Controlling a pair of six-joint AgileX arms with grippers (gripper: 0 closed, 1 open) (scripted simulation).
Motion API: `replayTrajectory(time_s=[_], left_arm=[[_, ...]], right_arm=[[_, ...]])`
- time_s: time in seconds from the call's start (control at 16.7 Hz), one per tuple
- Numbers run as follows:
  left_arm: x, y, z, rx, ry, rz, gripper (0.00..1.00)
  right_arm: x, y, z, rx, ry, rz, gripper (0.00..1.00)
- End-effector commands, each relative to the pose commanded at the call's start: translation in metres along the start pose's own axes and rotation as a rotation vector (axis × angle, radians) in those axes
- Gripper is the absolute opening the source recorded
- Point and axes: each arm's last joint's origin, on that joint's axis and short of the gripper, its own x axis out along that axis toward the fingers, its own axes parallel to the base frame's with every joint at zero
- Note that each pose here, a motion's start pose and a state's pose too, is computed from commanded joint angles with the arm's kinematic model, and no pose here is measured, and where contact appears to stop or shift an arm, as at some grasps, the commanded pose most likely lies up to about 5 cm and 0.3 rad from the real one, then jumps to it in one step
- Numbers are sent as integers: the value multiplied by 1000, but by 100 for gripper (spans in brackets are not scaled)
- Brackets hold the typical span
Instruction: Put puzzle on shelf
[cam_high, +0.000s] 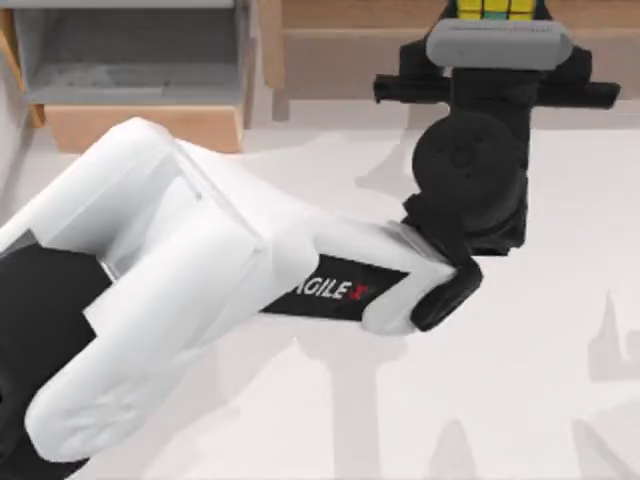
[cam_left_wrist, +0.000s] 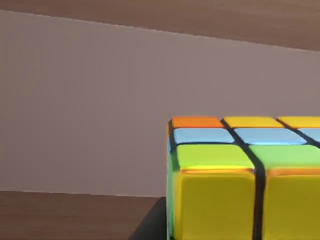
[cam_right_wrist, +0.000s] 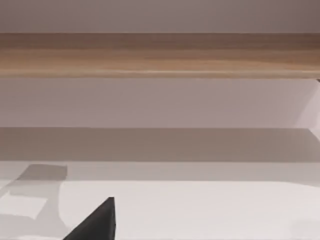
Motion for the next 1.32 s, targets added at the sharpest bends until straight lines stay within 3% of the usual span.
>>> replayTrajectory(time_s=[0.36,0.84,1.32], left_arm=[[29,53,-55,142,84,135,0],[32,54,-56,142,84,140,0],[97,64,-62,122,73,163,0]], right_arm=[[0,0,0,0,0,0,100],[0,0,0,0,0,0,100],[0,0,0,0,0,0,100]])
